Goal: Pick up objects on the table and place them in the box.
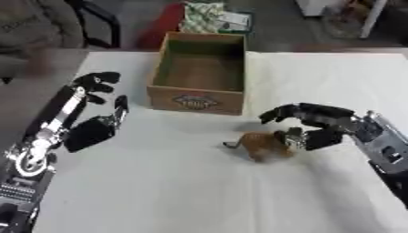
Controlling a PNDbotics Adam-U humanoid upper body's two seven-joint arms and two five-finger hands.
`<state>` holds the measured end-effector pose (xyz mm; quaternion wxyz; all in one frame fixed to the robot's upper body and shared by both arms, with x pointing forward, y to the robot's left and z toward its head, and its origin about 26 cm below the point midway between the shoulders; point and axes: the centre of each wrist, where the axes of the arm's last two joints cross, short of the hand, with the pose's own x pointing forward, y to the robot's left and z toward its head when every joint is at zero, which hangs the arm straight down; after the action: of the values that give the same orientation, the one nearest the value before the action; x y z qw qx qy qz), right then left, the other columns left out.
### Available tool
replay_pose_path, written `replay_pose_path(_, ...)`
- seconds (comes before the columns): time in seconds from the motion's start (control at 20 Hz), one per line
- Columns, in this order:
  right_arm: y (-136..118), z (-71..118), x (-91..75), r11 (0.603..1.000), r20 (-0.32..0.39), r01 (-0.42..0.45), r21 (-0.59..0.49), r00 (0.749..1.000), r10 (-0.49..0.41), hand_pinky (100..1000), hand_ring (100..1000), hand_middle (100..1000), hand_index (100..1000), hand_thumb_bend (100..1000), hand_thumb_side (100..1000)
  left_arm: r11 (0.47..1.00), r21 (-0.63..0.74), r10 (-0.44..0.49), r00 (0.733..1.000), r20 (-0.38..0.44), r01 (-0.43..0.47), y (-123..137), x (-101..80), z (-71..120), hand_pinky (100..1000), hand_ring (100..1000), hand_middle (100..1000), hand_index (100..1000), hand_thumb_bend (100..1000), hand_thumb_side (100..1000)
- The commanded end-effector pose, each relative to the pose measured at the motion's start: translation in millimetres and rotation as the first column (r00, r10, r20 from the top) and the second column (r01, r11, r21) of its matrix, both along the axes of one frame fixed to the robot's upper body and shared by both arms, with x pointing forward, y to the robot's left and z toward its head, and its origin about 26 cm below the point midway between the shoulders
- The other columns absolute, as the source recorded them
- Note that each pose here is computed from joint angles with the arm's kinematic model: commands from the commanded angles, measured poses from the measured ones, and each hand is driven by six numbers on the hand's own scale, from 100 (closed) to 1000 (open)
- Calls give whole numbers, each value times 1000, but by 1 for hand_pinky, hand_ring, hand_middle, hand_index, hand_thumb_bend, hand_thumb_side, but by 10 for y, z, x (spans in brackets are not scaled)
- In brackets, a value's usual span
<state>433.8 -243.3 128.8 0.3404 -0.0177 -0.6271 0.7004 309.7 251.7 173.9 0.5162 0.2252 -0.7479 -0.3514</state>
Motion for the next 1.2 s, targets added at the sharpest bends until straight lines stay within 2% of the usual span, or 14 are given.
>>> replay_pose_path(0.05,-3,93,9,967,33,-204,-154,977,212,883,922,852,971,100,857,1000,7,-8,1000,18,8,3,-11,56,753,827,815,904,100,486)
replay_pose_path(0.3,-1,58,12,949,34,-223,-221,971,236,889,921,856,972,100,893,1000,7,-8,1000,17,8,4,-12,55,753,827,815,904,100,486)
replay_pose_path(0.35,-4,54,12,946,35,-224,-235,971,238,891,921,856,971,100,870,1000,7,-9,1000,17,9,3,-12,54,753,827,815,904,100,487)
replay_pose_path(0.4,-8,49,13,942,37,-224,-249,970,240,891,921,858,970,100,912,1000,7,-9,1000,16,9,3,-12,53,753,827,815,904,100,487)
replay_pose_path(0.7,-17,33,14,916,45,-225,-333,966,253,898,921,860,965,100,966,1000,7,-10,1000,16,10,3,-13,53,753,828,815,903,100,486)
replay_pose_path(1.2,2,55,-4,875,61,-236,-423,956,287,905,914,857,959,100,1000,1000,7,-10,1000,15,10,4,-13,51,753,828,815,903,100,487)
